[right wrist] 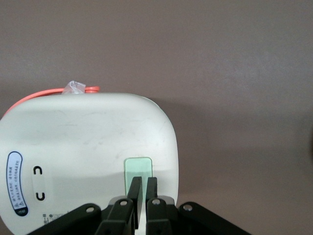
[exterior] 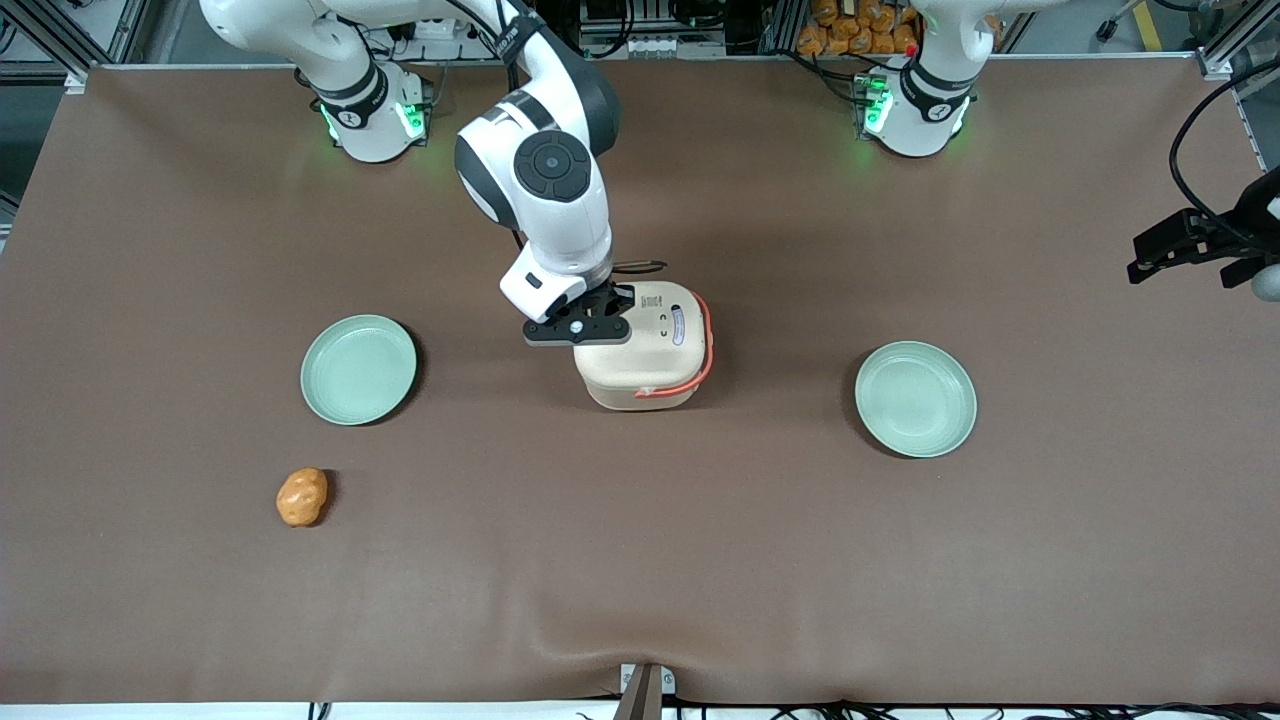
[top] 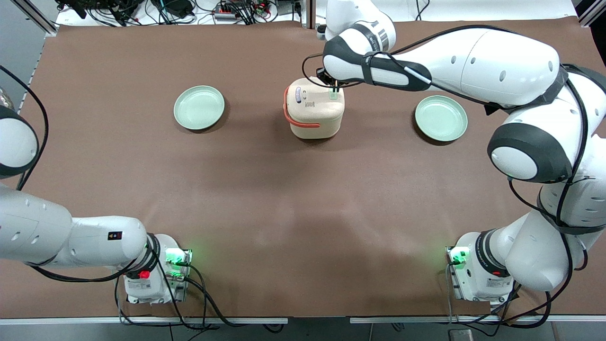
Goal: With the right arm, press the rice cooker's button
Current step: 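Press down on the lid button with the right gripper fingertips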
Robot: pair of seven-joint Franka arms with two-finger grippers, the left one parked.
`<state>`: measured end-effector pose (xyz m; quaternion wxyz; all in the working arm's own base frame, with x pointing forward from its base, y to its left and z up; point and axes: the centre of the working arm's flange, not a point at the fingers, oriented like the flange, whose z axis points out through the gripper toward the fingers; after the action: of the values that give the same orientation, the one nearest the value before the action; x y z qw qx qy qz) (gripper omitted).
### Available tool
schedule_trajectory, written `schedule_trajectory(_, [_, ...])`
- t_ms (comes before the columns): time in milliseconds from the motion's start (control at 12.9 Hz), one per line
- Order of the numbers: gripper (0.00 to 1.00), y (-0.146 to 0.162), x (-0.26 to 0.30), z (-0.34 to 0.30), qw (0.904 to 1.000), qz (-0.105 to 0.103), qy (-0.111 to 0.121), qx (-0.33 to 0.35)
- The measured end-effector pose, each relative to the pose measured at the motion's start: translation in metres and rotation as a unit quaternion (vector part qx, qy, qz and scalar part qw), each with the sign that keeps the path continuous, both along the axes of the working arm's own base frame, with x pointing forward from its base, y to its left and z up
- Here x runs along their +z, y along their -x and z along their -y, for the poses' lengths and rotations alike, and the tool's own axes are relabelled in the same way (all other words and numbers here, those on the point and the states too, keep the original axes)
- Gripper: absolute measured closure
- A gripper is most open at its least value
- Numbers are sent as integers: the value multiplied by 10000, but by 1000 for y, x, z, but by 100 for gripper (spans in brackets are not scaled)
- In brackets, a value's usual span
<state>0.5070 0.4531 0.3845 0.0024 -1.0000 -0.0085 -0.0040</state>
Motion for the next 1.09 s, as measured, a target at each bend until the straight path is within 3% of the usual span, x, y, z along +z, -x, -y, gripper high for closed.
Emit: schedule_trajectory(1086, [89,-1,-15,-5,10000,26,-13,-1])
